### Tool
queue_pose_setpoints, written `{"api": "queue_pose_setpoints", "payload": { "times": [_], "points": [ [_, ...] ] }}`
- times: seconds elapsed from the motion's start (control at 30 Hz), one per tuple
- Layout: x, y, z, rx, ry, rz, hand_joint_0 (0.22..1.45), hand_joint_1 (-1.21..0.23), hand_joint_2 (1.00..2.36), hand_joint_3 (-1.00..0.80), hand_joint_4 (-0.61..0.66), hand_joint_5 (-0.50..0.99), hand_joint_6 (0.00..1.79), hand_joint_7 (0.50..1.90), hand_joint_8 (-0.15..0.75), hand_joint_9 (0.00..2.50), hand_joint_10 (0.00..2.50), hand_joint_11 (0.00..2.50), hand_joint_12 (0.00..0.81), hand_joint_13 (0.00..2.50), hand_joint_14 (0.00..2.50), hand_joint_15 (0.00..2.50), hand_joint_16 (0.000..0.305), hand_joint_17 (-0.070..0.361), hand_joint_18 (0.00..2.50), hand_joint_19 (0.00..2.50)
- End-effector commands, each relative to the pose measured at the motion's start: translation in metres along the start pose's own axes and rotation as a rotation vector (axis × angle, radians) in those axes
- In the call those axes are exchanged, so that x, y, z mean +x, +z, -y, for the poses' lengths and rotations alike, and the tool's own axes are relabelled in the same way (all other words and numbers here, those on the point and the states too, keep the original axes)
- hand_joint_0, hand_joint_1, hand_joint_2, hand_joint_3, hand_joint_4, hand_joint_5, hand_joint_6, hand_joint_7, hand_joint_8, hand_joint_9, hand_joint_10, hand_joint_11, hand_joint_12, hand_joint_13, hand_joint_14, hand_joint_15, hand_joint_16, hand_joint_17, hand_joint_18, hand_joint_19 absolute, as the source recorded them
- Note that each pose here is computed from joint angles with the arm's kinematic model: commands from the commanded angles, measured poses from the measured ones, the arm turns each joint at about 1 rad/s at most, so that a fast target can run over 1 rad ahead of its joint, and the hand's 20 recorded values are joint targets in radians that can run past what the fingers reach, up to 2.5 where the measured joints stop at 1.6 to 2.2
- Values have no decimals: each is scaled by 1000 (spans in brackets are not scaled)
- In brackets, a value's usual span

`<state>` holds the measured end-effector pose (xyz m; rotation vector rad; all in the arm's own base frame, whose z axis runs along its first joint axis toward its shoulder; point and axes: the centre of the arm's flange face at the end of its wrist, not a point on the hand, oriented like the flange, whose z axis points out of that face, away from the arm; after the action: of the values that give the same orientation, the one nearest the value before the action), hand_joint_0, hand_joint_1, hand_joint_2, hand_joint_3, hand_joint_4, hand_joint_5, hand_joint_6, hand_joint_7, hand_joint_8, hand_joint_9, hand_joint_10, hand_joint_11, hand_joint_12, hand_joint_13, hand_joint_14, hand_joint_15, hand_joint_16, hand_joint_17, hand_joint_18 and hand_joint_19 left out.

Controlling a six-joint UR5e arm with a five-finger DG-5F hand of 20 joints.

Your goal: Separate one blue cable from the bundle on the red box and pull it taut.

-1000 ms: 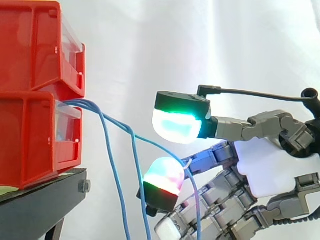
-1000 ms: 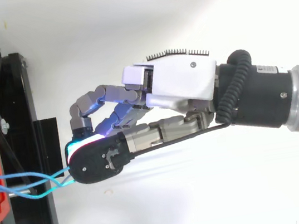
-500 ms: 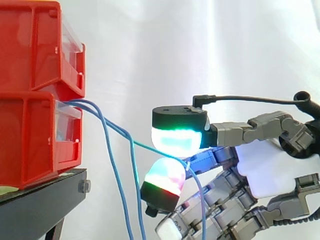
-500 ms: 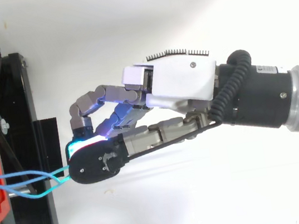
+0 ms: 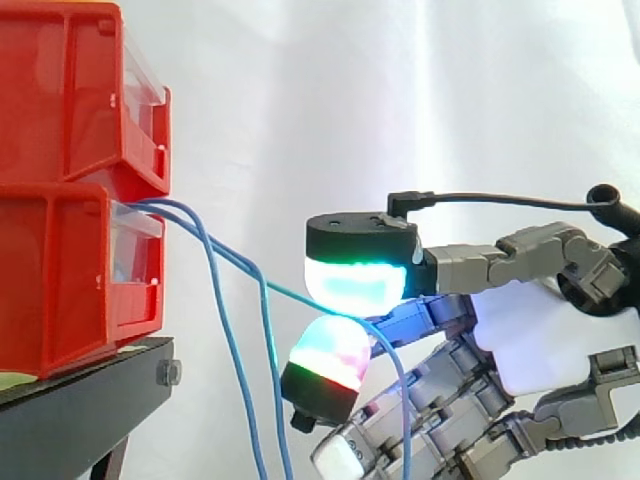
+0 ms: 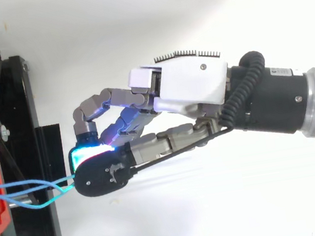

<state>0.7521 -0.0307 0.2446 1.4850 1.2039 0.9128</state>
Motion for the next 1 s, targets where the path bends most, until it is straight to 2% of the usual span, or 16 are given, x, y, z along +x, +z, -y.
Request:
{"api": "queue_pose_setpoints", "payload": {
  "times": [0.0, 0.23, 0.37, 0.5, 0.67, 0.97],
  "points": [
    [0, 0, 1, 2, -1, 1, 609, -710, 1017, -179, 161, -131, 683, 1264, 293, 836, 16, 518, 357, 754, 17, 457, 57, 128, 569, 715],
    [-1, 0, 0, 0, 0, 2, 602, -754, 1018, -129, 147, -134, 691, 1274, 294, 830, 18, 511, 361, 750, 16, 450, 58, 131, 572, 702],
    [0, 0, 0, 0, 0, 1, 602, -769, 1018, -92, 143, -136, 712, 1220, 301, 840, 18, 519, 366, 764, 16, 457, 59, 134, 589, 695],
    [1, 0, 0, -1, 0, -1, 599, -781, 1020, 23, 113, -139, 758, 1181, 303, 896, 18, 535, 368, 786, 13, 440, 61, 138, 624, 684],
    [2, -1, 0, -1, 0, -3, 585, -774, 1018, 132, 110, -138, 789, 1194, 319, 952, 15, 537, 380, 829, 13, 437, 64, 144, 675, 658],
    [4, -1, -1, 0, 1, -1, 588, -773, 1011, 159, 106, -136, 799, 1190, 339, 1000, 16, 539, 391, 869, 12, 430, 67, 151, 728, 640]
  ]
}}
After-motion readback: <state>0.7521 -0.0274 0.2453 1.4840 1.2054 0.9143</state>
